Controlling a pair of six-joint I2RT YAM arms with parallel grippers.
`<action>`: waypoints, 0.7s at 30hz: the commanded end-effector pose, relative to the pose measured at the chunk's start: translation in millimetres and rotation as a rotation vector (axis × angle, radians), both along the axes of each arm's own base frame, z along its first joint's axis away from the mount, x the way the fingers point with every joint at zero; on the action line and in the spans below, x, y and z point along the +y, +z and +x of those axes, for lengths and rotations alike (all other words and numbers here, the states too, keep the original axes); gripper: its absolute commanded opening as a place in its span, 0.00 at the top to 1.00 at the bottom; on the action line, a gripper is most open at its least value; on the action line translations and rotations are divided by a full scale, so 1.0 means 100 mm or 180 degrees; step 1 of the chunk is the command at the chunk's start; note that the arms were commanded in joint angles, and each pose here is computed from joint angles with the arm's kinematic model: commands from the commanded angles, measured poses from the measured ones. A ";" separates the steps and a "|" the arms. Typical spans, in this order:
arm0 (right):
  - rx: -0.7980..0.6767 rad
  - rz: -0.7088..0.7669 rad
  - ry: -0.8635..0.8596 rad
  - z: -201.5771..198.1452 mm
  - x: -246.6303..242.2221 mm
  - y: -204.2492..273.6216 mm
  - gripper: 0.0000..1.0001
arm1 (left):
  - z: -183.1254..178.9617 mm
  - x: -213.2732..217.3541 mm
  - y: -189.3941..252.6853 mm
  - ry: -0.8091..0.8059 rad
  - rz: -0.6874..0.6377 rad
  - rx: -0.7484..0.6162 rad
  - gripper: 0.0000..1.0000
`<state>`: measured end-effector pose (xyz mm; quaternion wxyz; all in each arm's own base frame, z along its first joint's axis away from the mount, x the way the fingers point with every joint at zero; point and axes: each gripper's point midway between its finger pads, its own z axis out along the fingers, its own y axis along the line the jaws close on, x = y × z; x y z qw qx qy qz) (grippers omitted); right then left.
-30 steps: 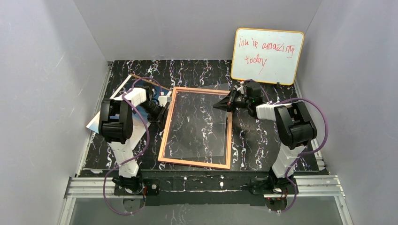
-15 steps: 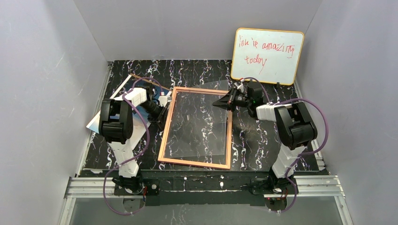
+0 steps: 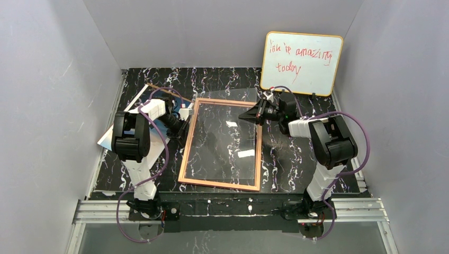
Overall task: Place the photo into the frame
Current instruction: Place the photo frame item in the photo frame.
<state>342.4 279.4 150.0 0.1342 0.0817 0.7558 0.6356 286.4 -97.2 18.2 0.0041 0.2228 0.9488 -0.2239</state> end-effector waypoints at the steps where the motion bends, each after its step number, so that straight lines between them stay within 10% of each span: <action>1: -0.0212 0.0060 0.0058 -0.04 0.02 0.16 0.99 | -0.12 0.02 -0.16 -0.0086 0.0090 0.0158 1.00; 21: 0.0329 -0.0422 -0.0299 0.04 -0.14 -0.46 0.99 | -0.15 0.02 -0.15 -0.0115 0.0073 0.0153 1.00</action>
